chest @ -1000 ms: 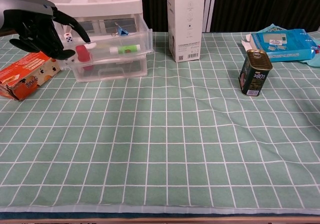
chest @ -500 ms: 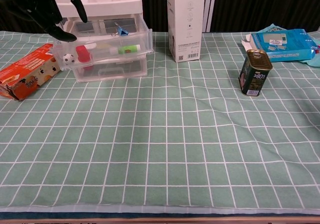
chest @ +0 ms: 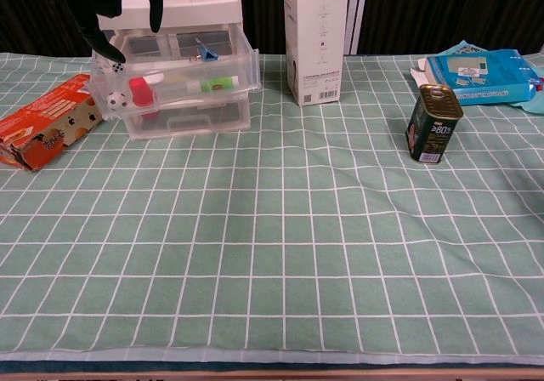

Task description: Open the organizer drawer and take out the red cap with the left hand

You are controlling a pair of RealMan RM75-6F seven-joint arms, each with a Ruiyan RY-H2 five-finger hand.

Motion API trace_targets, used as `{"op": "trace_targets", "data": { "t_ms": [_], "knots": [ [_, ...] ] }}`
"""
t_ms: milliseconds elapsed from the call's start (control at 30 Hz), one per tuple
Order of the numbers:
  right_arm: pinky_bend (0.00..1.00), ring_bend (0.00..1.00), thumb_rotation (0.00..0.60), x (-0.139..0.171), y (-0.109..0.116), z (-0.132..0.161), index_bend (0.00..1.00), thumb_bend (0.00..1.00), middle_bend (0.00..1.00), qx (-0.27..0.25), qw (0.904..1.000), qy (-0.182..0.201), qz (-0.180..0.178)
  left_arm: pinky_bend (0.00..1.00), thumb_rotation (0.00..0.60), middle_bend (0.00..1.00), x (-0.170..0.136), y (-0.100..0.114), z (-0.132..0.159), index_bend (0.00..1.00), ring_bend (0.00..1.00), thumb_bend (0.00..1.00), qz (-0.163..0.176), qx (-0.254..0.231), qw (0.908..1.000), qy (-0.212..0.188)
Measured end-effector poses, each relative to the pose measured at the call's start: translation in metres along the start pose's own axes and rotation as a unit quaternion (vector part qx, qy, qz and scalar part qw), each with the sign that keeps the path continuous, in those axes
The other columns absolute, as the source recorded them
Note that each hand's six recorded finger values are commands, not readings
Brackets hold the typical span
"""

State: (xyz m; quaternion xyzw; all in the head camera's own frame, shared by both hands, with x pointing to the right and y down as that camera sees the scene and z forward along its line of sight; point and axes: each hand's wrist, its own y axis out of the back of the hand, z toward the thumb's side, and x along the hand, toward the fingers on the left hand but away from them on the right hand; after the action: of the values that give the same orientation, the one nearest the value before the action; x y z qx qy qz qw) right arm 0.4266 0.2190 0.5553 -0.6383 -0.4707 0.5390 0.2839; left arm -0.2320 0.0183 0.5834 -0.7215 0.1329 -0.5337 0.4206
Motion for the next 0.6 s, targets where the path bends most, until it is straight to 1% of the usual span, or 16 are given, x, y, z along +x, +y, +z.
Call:
{"op": "trace_targets", "data": {
  "t_ms": [100,167,267,433,600],
  "knots": [
    [0.22,0.00,0.600,0.000,0.000,0.000,0.00,0.06,0.00,0.000,1.0000,0.000,0.001,1.00,0.600,1.00,0.005,0.004,-0.004,0.37,1.00,0.15,-0.006,0.040,0.9990,-0.020],
    [0.22,0.00,0.600,0.000,0.000,0.000,0.00,0.06,0.00,0.001,1.0000,0.000,0.000,1.00,0.600,1.00,0.008,0.008,-0.007,0.37,1.00,0.15,-0.001,0.069,0.9972,-0.029],
    [0.22,0.00,0.600,0.000,0.000,0.000,0.00,0.06,0.00,0.001,1.0000,-0.001,0.000,1.00,0.600,1.00,0.012,0.012,-0.011,0.38,1.00,0.15,0.006,0.100,0.9942,-0.039],
    [0.22,0.00,0.600,0.000,0.000,-0.001,0.00,0.06,0.00,-0.002,1.0000,-0.003,0.000,1.00,0.600,1.00,0.019,0.010,-0.015,0.39,1.00,0.15,0.008,0.122,0.9914,-0.047],
    [0.22,0.00,0.600,0.000,0.000,-0.001,0.00,0.06,0.00,-0.002,1.0000,-0.003,0.001,1.00,0.600,1.00,0.021,0.000,-0.016,0.40,1.00,0.15,-0.002,0.121,0.9913,-0.053]
  ]
}}
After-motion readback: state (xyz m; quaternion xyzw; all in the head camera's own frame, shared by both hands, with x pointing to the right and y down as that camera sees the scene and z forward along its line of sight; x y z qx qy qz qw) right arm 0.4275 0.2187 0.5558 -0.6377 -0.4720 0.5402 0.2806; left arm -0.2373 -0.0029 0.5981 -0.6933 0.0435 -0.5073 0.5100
